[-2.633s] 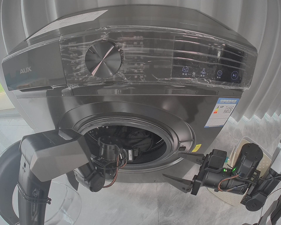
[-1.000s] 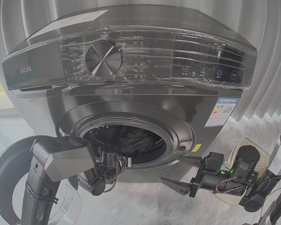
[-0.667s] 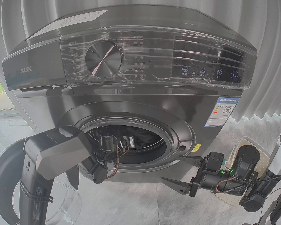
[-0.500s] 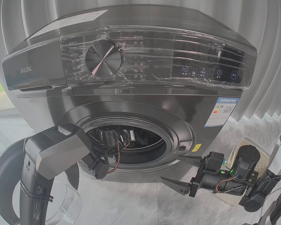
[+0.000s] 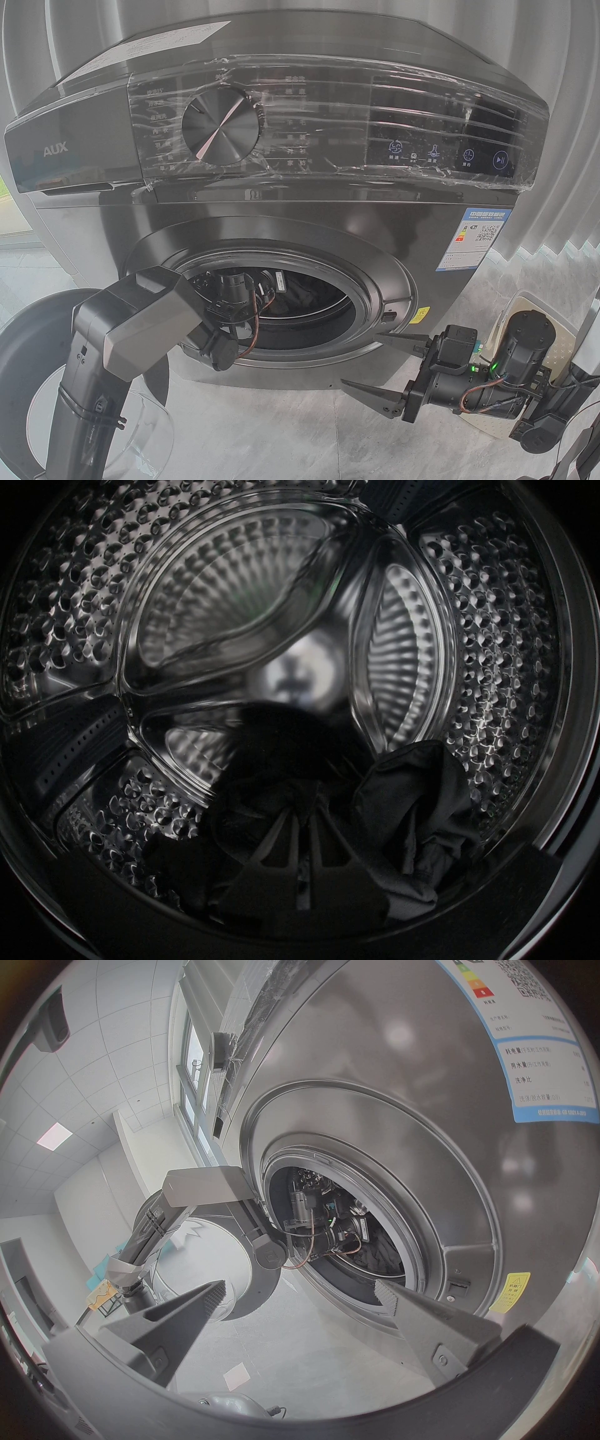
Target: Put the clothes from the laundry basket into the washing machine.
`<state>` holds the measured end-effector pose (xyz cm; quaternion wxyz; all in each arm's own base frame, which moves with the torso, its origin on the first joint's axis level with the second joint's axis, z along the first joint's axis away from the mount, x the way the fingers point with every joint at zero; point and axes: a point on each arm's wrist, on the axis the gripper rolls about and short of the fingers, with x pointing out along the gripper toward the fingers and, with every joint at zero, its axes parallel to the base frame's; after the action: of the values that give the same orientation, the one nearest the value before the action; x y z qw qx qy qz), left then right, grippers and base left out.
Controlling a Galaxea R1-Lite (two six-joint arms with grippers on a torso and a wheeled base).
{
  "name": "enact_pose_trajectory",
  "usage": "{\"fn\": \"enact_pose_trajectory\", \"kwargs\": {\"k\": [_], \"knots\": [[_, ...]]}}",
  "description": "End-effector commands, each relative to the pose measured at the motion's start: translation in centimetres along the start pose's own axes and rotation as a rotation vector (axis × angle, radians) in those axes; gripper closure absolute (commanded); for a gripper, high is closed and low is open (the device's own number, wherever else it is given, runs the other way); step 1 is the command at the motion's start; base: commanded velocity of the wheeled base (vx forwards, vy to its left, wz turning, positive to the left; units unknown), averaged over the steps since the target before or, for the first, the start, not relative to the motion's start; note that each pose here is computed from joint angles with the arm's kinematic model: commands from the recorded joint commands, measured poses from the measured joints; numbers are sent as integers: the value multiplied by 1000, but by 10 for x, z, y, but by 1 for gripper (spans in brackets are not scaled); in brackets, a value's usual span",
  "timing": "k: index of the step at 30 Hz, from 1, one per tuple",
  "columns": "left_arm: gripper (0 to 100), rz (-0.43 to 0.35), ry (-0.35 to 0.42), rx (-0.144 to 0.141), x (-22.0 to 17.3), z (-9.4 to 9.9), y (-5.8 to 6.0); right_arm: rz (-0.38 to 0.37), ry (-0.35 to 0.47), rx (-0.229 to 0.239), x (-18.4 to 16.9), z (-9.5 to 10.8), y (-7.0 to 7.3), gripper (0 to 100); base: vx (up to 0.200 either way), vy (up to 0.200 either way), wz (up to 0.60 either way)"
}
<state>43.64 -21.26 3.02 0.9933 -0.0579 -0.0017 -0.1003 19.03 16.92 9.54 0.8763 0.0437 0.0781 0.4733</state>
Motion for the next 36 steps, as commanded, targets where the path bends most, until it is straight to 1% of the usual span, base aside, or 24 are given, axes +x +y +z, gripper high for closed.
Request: {"fn": "enact_pose_trajectory", "kwargs": {"k": [1,8,9,14,18,19,21,22,23,24,26,29,30,32,33,36], "knots": [[100,8,8,1,3,-8,4,2,0,0,0,0,0,0,0,0,0],[100,10,11,1,2,-8,5,4,2,2,0,0,1,0,0,0,0],[0,11,9,-1,2,-8,5,4,2,2,0,0,1,0,0,0,0],[0,13,11,-2,2,-8,6,4,0,1,1,0,1,0,0,0,0],[0,12,27,0,-1,-11,6,4,-1,1,0,0,1,0,0,0,0],[0,12,41,6,-4,-13,6,2,0,1,0,0,0,0,0,0,0],[0,12,42,4,-4,-14,6,2,0,1,0,0,0,0,0,0,0],[0,11,85,18,-13,-22,6,3,-3,-1,0,1,1,0,0,0,0],[0,10,88,18,-14,-22,6,2,-1,-1,0,0,1,0,0,0,0],[0,11,130,35,-23,-28,8,3,-3,-1,0,1,1,0,0,0,0],[0,4,160,43,-33,-30,5,3,-3,-1,0,1,1,0,0,0,0],[0,-11,169,45,-41,-27,0,3,-4,-1,0,1,1,0,0,0,0],[0,-23,172,43,-46,-24,-4,3,-3,-1,0,1,1,0,0,0,0],[0,-29,171,42,-49,-21,-7,3,-3,-1,0,1,1,0,0,0,0],[0,-37,175,43,-55,-16,-9,3,-4,-1,0,1,1,0,0,0,0],[0,-64,187,47,-73,-13,-16,3,-4,-1,-1,1,1,0,0,0,0]]}}
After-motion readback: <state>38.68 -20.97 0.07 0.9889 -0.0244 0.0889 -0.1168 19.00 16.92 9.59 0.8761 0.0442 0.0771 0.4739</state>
